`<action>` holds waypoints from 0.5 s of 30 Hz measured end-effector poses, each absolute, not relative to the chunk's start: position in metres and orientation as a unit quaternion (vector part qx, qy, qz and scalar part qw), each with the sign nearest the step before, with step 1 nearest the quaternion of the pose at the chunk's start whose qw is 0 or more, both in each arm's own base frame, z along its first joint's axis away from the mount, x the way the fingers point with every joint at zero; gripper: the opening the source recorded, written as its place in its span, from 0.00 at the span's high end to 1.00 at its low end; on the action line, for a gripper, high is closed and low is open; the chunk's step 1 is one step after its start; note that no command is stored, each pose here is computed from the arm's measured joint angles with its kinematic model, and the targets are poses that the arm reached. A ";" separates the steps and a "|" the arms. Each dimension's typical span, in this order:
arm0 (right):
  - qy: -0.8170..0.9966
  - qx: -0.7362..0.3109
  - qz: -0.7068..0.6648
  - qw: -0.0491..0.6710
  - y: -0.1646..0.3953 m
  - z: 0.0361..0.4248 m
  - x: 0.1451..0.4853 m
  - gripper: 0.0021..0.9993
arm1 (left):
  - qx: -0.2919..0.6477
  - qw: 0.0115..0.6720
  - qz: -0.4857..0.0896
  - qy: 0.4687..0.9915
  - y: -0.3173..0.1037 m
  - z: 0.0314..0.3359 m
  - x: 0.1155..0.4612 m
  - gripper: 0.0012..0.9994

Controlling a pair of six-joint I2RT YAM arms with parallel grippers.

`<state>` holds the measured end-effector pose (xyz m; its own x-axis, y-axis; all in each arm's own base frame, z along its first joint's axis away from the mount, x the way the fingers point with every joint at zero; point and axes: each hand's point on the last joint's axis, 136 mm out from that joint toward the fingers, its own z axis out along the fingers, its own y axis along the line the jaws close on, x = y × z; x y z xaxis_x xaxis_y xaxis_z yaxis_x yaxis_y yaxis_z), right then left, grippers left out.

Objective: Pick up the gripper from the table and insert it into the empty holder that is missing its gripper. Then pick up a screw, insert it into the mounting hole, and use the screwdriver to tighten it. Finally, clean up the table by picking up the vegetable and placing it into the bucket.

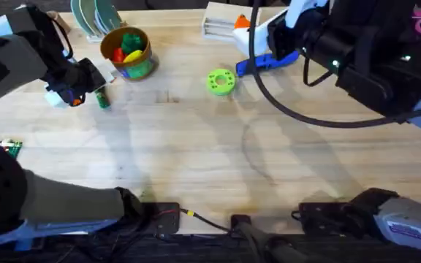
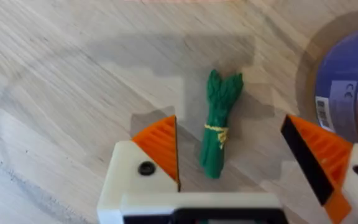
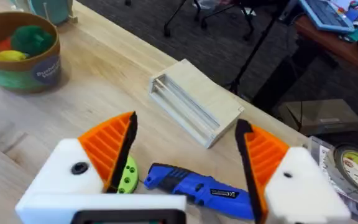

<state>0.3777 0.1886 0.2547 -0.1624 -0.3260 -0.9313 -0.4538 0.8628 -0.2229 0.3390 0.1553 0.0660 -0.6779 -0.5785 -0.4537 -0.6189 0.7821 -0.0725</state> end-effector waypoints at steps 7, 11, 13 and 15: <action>0.760 -0.256 0.054 0.594 0.189 0.255 0.378 0.01 | -0.315 0.257 0.054 0.912 0.166 0.062 0.355 0.01; 0.760 -0.256 0.054 0.594 0.189 0.255 0.378 0.01 | -0.302 0.248 0.058 0.919 0.166 0.052 0.356 0.01; 0.761 -0.256 0.054 0.594 0.189 0.255 0.378 0.01 | -0.298 0.238 0.058 0.923 0.165 0.046 0.354 0.01; 0.761 -0.256 0.054 0.594 0.189 0.255 0.378 0.01 | -0.295 0.226 0.058 0.926 0.164 0.039 0.351 0.00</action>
<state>0.3777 0.1886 0.2547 -0.1626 -0.3261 -0.9312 -0.4538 0.8628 -0.2229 0.3514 0.1642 0.0386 -0.7233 -0.5215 -0.4527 -0.5735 0.8188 -0.0268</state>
